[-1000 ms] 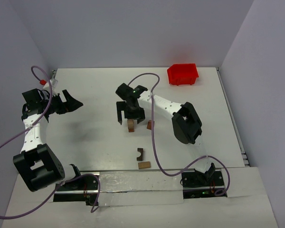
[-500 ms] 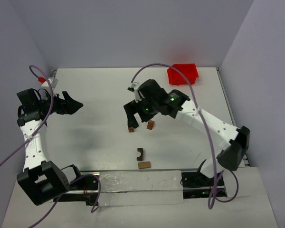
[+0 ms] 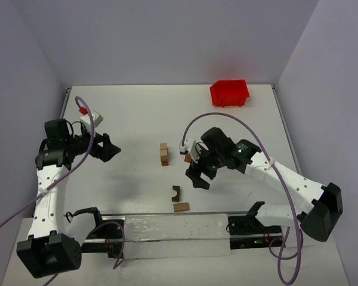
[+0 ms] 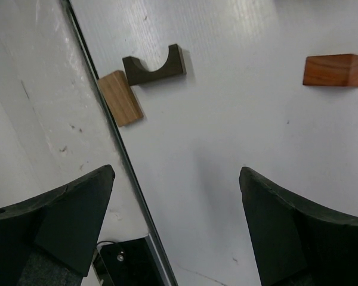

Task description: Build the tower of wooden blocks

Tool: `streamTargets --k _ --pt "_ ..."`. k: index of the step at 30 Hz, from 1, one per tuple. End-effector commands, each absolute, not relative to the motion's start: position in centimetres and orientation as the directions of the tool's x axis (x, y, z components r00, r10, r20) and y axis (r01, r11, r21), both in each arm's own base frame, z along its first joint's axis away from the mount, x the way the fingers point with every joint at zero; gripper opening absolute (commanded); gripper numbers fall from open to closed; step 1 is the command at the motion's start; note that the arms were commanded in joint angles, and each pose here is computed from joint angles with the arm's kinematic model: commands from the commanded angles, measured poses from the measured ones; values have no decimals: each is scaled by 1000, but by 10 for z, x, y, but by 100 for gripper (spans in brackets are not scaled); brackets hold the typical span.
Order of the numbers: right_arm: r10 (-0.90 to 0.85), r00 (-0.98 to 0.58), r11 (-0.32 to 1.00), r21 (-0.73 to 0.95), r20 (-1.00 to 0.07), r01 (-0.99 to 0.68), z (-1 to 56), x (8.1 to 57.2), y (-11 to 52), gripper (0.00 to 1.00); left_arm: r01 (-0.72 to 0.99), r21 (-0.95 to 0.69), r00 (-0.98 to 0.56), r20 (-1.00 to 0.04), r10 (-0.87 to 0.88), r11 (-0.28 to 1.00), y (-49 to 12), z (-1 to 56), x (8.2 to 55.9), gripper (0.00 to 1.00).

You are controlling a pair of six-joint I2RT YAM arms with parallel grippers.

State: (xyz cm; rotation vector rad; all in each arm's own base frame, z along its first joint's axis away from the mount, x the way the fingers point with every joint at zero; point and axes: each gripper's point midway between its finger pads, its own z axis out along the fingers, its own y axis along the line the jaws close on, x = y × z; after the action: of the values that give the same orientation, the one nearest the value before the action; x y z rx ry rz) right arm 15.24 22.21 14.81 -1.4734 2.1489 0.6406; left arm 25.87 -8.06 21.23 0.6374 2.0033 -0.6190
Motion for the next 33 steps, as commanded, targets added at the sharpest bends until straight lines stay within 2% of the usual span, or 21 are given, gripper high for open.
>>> streamTargets --k 1,16,24,28,33 --pt "-709 -199 205 73 -676 -976 145 154 243 92 682 -118 -388 -895 221 722 -87 214 255 99" --pt "-768 -166 196 20 -619 -980 99 150 298 91 700 -137 -373 -907 194 701 -100 208 243 99" --pt "-812 -121 112 52 -572 -992 82 129 302 92 701 -135 -377 -904 204 700 -100 207 244 99" --pt "-827 -69 19 95 -559 -995 78 105 294 87 696 -119 -371 -904 213 708 -98 207 245 99" --pt "-849 -4 -58 102 -528 -993 65 86 282 72 693 -107 -365 -905 219 713 -96 210 248 99"
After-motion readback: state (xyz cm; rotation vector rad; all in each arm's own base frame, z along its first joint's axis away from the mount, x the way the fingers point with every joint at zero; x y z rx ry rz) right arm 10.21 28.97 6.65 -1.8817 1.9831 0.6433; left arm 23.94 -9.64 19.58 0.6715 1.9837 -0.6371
